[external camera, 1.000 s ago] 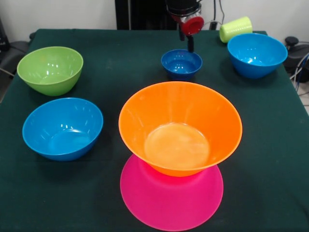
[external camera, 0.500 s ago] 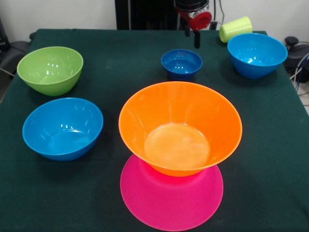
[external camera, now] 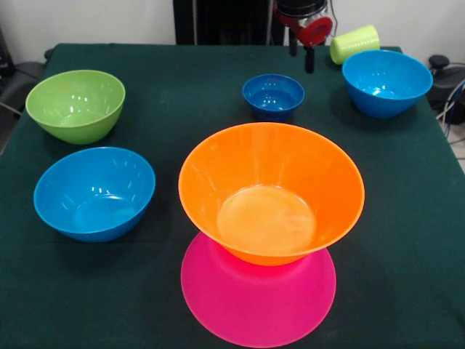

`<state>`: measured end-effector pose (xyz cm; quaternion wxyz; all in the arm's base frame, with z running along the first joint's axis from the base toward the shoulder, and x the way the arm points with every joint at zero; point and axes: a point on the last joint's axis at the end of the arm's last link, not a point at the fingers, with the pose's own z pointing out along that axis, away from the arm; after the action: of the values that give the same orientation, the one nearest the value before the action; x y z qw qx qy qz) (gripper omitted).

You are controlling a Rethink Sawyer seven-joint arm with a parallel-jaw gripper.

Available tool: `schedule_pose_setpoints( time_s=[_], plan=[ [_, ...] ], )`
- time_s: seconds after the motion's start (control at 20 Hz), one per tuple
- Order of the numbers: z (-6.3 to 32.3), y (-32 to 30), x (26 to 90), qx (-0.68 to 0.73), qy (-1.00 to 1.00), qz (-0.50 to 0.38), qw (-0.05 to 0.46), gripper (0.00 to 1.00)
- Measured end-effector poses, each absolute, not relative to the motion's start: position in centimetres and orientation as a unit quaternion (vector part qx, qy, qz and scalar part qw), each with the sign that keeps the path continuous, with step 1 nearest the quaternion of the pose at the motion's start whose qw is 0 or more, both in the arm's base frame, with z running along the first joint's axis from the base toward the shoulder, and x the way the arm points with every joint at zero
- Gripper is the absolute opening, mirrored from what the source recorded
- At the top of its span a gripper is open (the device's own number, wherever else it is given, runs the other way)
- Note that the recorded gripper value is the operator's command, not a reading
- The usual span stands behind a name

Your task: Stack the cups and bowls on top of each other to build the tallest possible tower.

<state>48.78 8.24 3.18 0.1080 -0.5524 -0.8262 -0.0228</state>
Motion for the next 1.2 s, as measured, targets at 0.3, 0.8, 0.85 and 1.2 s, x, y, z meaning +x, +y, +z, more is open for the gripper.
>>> schedule_pose_setpoints(
  time_s=[0.3,0.8,0.85,1.2],
  plan=[
    [2.9,8.2,49.2,-0.554,-0.825,-0.031,0.104,1.00],
    [1.8,7.5,50.6,-0.397,-0.914,-0.050,0.061,1.00],
    [1.7,7.5,50.7,-0.368,-0.926,-0.053,0.058,1.00],
    [1.1,7.2,51.5,-0.245,-0.967,-0.059,0.046,1.00]
  ],
)
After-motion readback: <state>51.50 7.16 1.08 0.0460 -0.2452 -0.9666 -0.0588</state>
